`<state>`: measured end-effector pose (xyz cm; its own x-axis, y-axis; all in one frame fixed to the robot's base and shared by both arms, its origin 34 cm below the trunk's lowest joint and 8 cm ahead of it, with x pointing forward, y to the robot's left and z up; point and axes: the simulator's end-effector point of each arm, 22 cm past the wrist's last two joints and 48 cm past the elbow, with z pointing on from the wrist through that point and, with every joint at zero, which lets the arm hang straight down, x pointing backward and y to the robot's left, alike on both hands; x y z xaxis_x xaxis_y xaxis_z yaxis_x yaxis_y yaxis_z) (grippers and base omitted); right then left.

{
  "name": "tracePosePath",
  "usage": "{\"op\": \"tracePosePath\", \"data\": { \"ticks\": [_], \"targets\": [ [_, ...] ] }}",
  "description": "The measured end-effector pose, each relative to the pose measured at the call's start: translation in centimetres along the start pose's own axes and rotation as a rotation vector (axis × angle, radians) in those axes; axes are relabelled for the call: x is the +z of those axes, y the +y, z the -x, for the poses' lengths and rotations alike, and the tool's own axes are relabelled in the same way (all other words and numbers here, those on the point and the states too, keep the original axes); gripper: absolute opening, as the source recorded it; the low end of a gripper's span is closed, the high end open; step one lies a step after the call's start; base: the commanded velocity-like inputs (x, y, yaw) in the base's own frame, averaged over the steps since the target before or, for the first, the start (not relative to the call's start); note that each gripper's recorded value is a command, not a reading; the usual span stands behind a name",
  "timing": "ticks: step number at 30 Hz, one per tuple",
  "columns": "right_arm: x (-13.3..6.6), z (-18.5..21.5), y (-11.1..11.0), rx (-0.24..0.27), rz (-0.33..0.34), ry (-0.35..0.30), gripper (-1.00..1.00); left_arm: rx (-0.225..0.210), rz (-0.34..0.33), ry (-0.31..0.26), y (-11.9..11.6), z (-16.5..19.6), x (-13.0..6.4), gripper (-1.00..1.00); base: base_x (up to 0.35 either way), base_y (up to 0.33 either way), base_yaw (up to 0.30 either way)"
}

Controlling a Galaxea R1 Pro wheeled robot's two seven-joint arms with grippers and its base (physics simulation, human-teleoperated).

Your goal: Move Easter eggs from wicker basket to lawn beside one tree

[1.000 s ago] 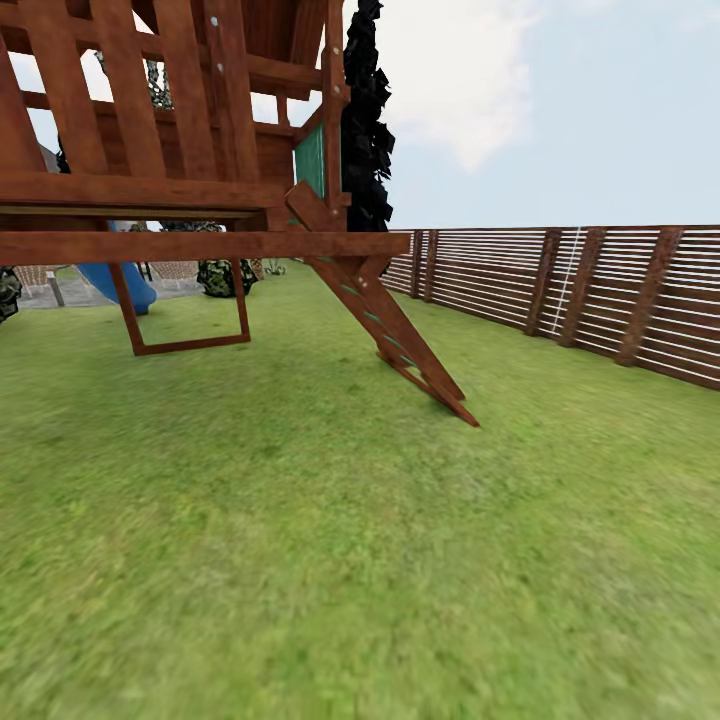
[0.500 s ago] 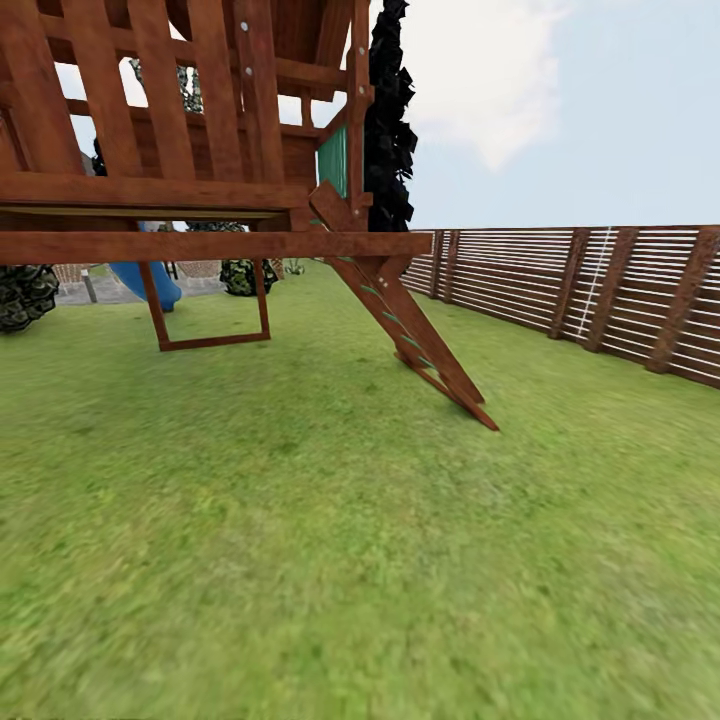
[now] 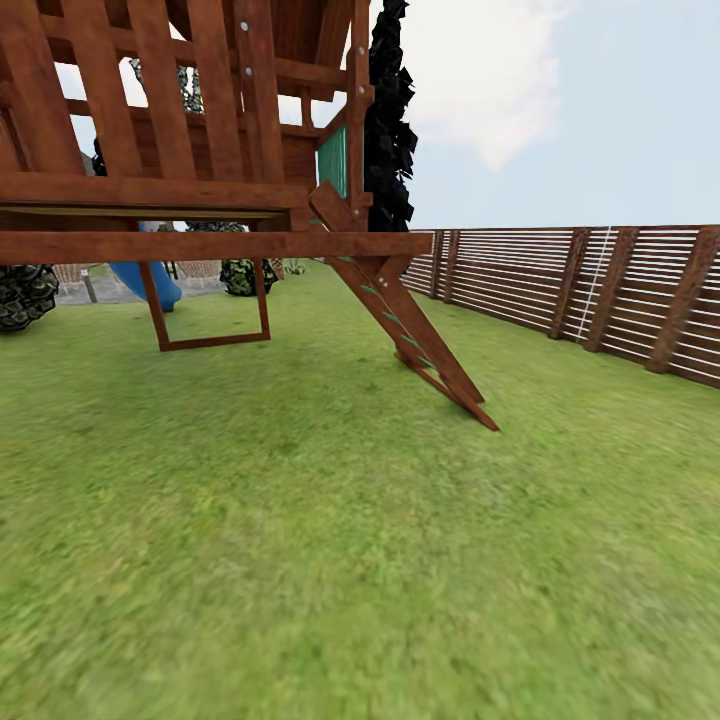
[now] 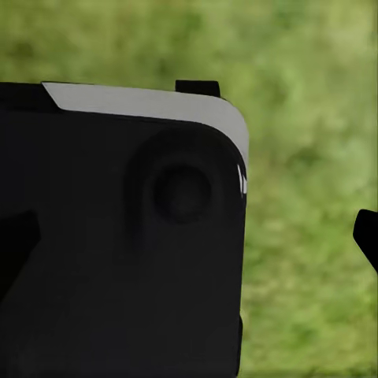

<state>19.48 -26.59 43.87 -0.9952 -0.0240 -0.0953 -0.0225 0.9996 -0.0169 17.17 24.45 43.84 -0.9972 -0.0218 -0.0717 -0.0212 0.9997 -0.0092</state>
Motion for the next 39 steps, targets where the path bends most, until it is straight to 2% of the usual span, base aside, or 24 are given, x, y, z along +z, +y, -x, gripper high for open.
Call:
{"op": "tracePosePath", "data": {
  "ticks": [39],
  "targets": [
    [-0.01,-0.22,0.07,-0.004,-0.003,0.004,1.0,0.001,0.002,-0.004,0.05,0.16,-0.01,1.0,0.015,0.0,0.291]
  ]
}}
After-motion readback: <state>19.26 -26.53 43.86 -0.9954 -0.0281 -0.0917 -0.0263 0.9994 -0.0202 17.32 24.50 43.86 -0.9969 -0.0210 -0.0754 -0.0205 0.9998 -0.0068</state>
